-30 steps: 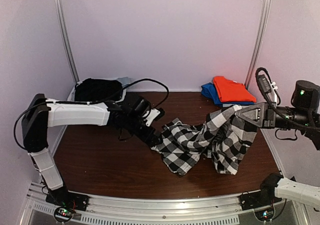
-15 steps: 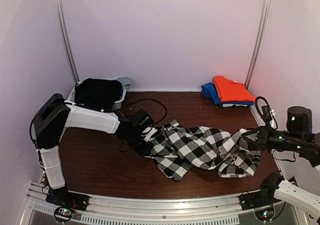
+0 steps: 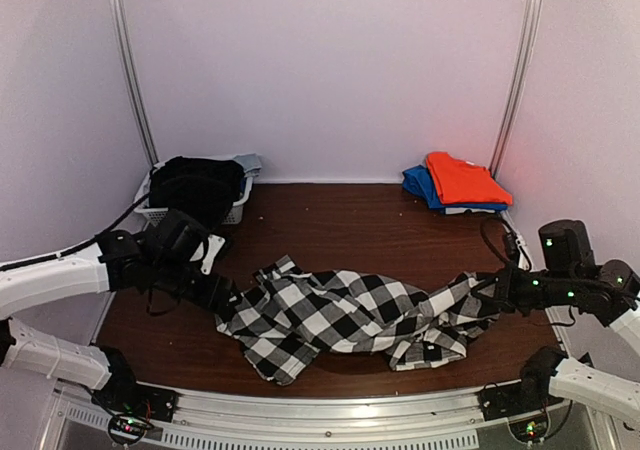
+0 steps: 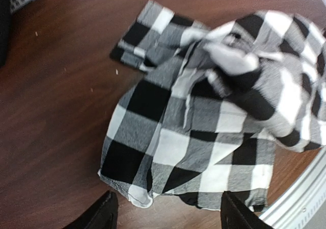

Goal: Fold and stack the mixed laundry pile
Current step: Pick up the crumpled shirt from the center of the board.

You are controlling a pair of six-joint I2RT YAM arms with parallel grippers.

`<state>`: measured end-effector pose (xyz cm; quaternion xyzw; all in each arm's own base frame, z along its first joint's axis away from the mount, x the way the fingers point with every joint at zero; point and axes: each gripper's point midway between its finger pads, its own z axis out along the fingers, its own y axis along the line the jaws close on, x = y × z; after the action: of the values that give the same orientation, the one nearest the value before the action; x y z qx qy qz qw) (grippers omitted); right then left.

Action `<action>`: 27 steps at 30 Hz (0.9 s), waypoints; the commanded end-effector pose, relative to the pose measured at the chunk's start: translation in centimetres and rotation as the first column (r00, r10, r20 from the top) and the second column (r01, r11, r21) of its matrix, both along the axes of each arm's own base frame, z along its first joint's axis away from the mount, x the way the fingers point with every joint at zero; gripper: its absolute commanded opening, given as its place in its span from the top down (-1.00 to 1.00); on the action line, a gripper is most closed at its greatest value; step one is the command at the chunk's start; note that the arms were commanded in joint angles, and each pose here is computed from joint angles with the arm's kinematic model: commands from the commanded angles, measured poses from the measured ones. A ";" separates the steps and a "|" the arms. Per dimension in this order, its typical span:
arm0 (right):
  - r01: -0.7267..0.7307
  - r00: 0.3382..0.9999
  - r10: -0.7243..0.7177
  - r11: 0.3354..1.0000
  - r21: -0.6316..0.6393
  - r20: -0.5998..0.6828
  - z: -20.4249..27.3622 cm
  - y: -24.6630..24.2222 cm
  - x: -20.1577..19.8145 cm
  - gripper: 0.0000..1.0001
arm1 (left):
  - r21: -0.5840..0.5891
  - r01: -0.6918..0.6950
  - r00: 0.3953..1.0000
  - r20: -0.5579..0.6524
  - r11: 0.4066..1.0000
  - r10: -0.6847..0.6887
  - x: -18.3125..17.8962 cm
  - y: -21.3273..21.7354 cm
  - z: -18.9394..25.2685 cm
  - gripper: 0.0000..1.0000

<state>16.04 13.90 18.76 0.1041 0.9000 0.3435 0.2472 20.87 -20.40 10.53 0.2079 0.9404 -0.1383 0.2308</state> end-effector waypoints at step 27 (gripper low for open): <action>0.059 0.988 -0.054 0.998 -0.035 0.148 2.5 0.6 7.4 1.00 | -0.272 0.138 0.990 0.022 0.952 -0.137 9.0 -9.8 7.3 1.00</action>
<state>18.32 13.76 17.45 0.1184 0.9050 0.3191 0.2552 24.04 -31.30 12.22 0.2510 0.9128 -0.2930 0.1339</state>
